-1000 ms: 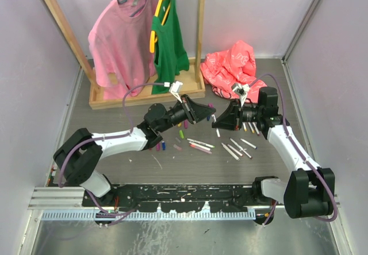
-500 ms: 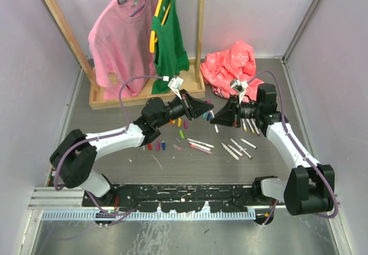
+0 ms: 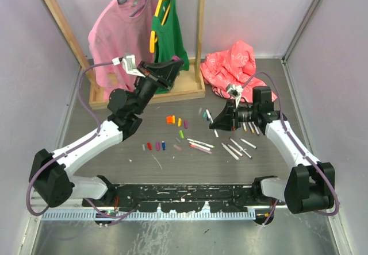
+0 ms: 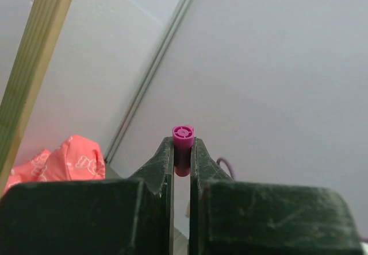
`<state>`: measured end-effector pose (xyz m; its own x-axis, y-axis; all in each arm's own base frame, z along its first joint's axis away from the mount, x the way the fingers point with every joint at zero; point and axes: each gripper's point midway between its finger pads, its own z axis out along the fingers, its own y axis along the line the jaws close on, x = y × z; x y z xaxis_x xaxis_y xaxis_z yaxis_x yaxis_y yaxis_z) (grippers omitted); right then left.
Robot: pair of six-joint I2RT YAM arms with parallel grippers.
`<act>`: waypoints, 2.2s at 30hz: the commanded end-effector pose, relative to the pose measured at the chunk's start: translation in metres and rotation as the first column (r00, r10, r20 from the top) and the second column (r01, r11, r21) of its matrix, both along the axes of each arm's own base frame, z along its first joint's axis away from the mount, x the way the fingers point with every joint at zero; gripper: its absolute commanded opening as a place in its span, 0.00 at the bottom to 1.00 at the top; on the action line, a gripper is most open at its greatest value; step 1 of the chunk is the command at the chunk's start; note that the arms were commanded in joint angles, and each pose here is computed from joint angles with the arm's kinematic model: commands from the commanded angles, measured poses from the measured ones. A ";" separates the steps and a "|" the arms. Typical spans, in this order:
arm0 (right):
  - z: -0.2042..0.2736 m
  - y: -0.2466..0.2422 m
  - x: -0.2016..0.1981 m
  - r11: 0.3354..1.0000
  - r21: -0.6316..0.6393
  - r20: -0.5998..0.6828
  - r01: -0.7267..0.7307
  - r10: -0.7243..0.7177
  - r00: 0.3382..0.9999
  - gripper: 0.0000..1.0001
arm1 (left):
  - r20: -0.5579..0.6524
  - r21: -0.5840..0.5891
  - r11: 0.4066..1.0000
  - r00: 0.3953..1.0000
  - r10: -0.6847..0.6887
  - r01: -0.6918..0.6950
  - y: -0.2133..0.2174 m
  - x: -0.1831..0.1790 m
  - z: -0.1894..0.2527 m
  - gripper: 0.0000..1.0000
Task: Open the pen caps
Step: Open the pen cap from the pen, then place the pen at the center of the board.
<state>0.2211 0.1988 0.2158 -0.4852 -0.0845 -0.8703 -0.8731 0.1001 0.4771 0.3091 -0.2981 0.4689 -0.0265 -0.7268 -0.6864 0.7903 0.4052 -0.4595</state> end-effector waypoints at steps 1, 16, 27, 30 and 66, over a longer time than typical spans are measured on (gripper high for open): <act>0.002 -0.015 0.016 0.981 -0.169 0.207 0.095 -0.059 0.977 0.01 | 0.036 0.027 0.999 0.999 -0.019 0.018 0.011 -0.025 -0.009 0.00; -0.026 -0.205 0.093 0.481 -0.505 0.436 0.716 -0.574 0.693 0.01 | -0.219 0.405 0.887 0.965 -0.141 0.222 -0.046 -0.061 -0.175 0.00; -0.093 -0.321 0.102 0.173 -0.685 0.447 0.708 -0.668 0.595 0.01 | -0.239 0.601 0.777 0.970 -0.045 0.185 -0.068 -0.047 -0.261 0.00; -0.107 -0.340 0.108 0.123 -0.720 0.446 0.683 -0.672 0.591 0.01 | -0.244 0.623 0.758 0.969 -0.045 0.191 -0.070 -0.045 -0.273 0.00; -0.190 -0.355 0.137 0.241 -0.848 0.178 0.472 -0.710 0.682 0.19 | -0.253 0.638 0.748 0.967 -0.022 0.184 -0.069 -0.042 -0.289 0.00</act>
<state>0.3506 -0.1543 0.0180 -0.8631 -0.2561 -0.4353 -0.2833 0.9590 -0.0024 0.2592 -0.3656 0.1632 -0.3377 -0.0430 -0.9403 0.7507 0.5903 -0.2966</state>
